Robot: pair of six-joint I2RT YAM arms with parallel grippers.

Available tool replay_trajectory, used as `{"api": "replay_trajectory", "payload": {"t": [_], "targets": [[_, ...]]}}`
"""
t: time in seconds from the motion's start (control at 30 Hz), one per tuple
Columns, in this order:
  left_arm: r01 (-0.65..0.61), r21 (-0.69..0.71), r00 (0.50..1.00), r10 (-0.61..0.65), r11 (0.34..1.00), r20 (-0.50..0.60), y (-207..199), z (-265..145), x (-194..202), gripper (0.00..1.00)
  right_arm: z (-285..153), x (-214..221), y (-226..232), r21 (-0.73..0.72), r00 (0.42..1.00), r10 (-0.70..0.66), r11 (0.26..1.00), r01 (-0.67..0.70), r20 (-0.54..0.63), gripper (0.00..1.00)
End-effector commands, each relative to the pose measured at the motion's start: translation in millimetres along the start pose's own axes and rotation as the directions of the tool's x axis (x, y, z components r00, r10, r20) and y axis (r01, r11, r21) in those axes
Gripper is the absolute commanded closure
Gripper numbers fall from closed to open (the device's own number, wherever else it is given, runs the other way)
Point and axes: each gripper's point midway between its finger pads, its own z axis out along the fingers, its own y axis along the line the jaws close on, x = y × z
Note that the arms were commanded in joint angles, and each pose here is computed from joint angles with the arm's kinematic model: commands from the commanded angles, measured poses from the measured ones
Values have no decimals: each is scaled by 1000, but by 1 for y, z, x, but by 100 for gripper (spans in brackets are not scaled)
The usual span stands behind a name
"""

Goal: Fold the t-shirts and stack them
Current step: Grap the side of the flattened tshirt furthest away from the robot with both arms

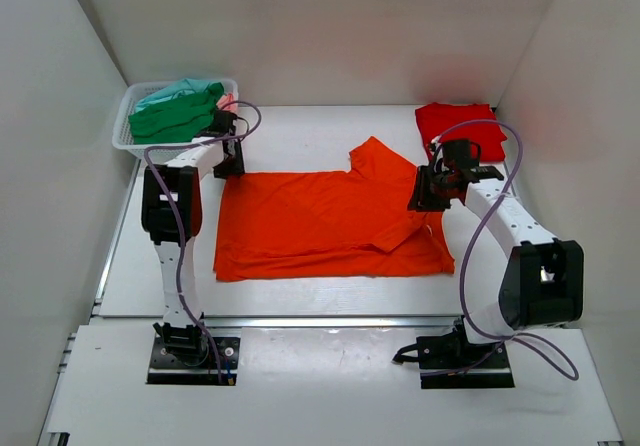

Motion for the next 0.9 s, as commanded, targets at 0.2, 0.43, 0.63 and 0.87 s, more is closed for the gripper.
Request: {"api": "replay_trajectory", "payload": {"t": [0.2, 0.43, 0.63, 0.87], "targets": [[-76, 14, 995, 77, 997, -60, -2, 0, 10, 93, 10, -67, -13, 9, 990, -9, 1000, 8, 138, 75], [-140, 67, 990, 142, 988, -23, -14, -8, 14, 100, 41, -121, -44, 58, 967, -13, 998, -2, 256, 72], [-152, 135, 988, 155, 979, -16, -25, -16, 14, 100, 100, -142, -51, 57, 983, -68, 997, 59, 171, 68], [-169, 165, 985, 169, 972, 14, -29, -29, 11, 100, 142, -168, -46, 121, 979, -175, 979, 162, 104, 65]]}}
